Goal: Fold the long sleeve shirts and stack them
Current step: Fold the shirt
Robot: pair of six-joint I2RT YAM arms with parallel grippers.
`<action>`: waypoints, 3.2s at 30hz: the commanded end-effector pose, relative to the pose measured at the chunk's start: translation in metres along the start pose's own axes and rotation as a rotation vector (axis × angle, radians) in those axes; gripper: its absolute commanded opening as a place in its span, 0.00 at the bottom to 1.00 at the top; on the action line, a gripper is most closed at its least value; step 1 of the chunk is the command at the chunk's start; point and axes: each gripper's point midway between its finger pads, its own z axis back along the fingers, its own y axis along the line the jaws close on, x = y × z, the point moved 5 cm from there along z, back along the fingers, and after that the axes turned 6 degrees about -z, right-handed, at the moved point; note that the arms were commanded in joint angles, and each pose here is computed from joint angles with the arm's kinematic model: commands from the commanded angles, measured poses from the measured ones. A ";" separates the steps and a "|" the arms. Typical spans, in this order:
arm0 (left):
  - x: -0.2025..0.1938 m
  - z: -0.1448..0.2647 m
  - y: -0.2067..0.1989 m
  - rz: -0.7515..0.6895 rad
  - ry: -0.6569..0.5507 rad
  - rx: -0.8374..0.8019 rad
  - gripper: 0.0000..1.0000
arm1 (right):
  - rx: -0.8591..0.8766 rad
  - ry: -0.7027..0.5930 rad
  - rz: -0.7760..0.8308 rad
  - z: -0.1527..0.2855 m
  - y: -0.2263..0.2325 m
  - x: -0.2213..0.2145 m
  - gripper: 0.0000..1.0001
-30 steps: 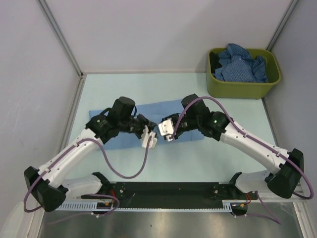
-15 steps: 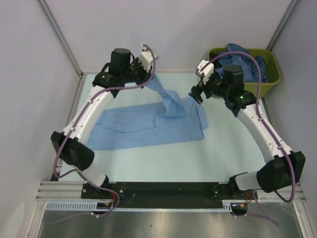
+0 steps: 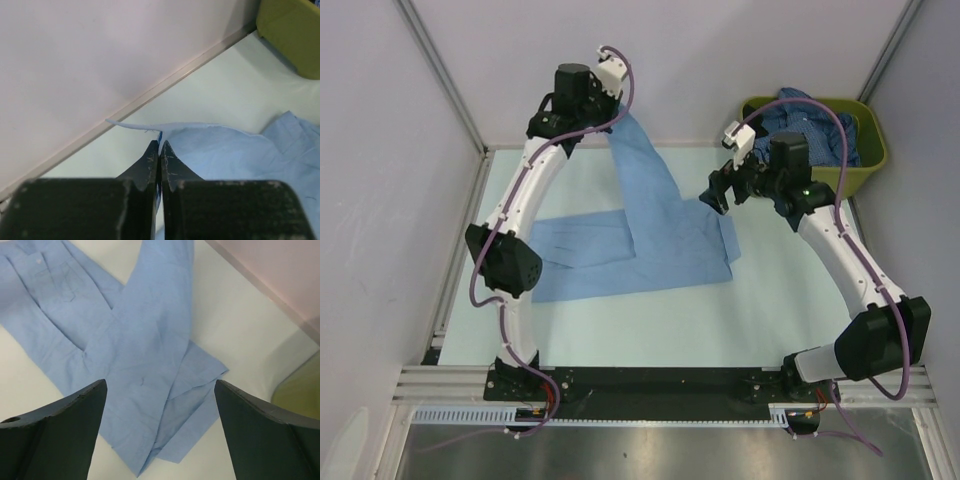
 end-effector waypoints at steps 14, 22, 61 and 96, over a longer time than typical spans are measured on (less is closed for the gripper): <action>-0.114 0.096 -0.084 -0.423 0.087 -0.714 0.00 | 0.191 0.248 -0.448 -0.009 0.045 -0.090 0.62; -0.205 0.131 -0.073 -0.684 0.138 -0.825 0.00 | 0.162 0.303 -0.498 -0.009 0.050 -0.130 0.62; -0.287 0.179 0.014 -0.974 0.257 -0.657 0.66 | 0.037 0.451 -0.549 -0.025 0.033 -0.177 0.53; -0.303 0.168 0.080 0.126 0.490 -0.001 0.99 | -0.327 0.658 -0.016 -0.213 -0.091 -0.198 0.22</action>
